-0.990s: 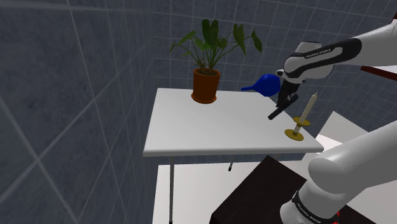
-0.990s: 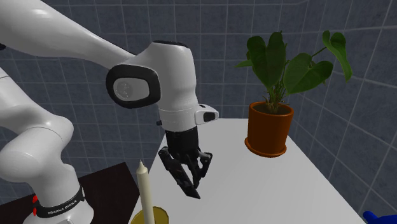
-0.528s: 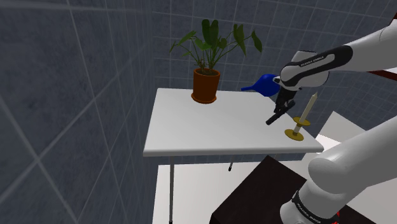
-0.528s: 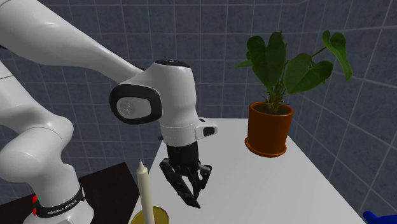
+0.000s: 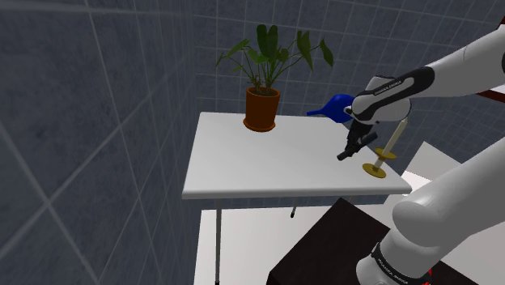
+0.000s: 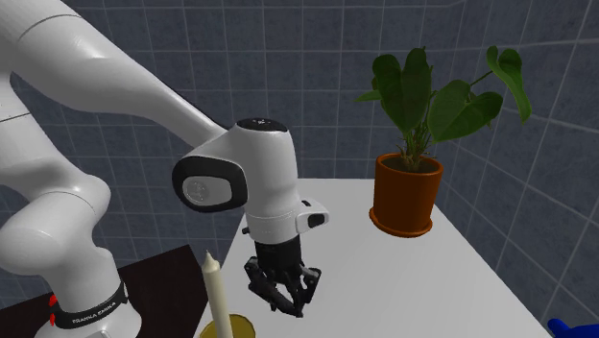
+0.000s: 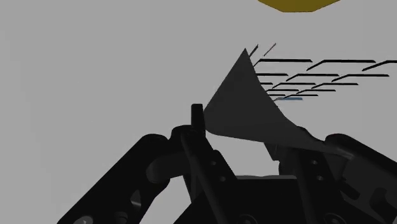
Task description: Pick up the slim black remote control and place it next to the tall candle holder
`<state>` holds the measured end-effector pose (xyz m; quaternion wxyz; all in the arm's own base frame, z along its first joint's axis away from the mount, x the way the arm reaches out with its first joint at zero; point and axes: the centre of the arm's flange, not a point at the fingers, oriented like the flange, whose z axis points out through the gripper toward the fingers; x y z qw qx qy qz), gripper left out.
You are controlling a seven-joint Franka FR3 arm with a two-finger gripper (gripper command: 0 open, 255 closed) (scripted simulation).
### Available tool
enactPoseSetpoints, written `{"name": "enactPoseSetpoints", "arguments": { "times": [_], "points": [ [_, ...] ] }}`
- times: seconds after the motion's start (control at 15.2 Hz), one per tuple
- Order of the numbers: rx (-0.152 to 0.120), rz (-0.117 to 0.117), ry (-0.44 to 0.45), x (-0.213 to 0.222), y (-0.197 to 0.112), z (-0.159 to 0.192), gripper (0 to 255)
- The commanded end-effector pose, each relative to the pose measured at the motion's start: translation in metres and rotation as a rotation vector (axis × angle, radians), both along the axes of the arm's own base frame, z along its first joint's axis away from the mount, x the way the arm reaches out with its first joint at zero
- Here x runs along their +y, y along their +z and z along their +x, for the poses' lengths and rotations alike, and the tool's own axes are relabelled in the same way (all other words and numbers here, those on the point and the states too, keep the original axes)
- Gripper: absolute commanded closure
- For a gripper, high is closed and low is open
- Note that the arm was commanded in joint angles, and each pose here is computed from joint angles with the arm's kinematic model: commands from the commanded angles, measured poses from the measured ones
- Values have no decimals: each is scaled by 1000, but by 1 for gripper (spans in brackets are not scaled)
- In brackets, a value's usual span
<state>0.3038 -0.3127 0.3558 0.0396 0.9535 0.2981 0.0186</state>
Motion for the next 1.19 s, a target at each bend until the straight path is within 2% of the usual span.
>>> {"name": "enactPoseSetpoints", "arguments": {
  "times": [0.0, 0.2, 0.66, 0.73, 1.06, 1.12],
  "points": [
    [6, 4, 2, 2, -13, -2, 255],
    [6, 4, 2, 2, -28, -2, 255],
    [6, 4, 2, 2, -28, -2, 255],
    [6, 4, 2, 2, -28, -2, 0],
    [6, 4, 2, 2, -28, -2, 0],
    [6, 4, 2, 2, -15, -2, 0]
  ]
}}
